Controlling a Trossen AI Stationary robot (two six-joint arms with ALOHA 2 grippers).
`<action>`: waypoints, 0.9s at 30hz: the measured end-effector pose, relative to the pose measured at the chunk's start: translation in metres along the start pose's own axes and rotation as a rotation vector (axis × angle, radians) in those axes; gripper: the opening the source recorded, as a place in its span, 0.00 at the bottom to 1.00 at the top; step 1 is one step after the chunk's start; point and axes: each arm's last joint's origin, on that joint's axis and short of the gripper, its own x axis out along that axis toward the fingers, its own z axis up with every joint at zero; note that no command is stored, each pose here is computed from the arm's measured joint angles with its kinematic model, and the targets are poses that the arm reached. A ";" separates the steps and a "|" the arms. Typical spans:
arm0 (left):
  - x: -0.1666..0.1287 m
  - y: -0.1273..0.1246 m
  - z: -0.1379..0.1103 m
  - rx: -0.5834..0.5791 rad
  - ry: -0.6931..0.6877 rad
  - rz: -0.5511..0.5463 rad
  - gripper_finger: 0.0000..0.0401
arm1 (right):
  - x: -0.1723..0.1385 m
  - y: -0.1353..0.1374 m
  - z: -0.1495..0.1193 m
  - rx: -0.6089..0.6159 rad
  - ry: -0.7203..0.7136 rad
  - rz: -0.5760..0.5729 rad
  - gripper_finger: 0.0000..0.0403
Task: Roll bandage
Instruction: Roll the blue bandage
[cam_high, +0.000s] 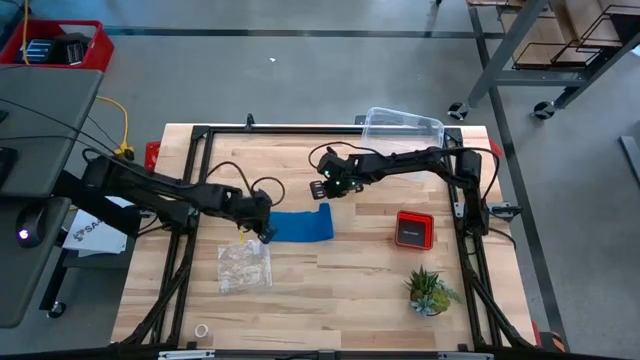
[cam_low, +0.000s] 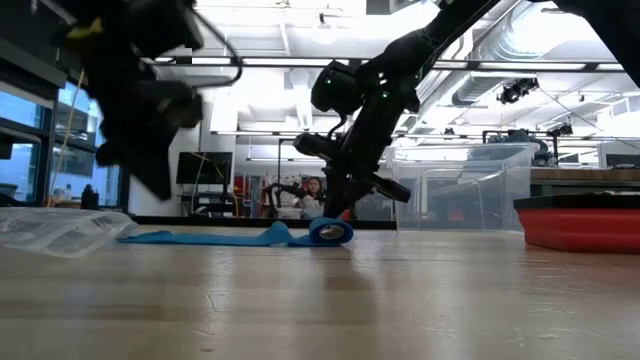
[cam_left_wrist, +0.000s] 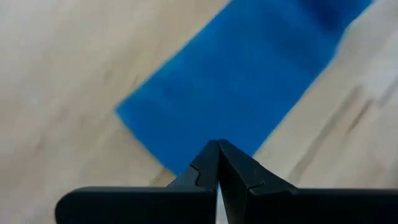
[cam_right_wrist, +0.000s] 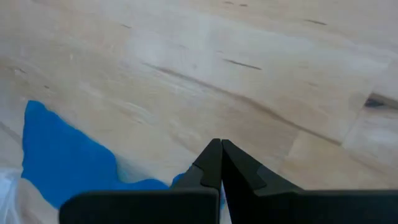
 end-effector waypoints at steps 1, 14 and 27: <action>0.004 0.003 -0.003 -0.017 0.009 0.008 0.00 | 0.000 0.000 0.000 0.001 0.002 0.003 0.00; 0.037 0.011 -0.006 -0.064 0.022 0.022 0.00 | 0.002 0.007 -0.005 -0.015 0.031 0.070 0.00; 0.038 0.013 -0.008 -0.094 0.079 0.036 0.00 | 0.004 0.017 -0.024 -0.052 0.065 0.070 0.00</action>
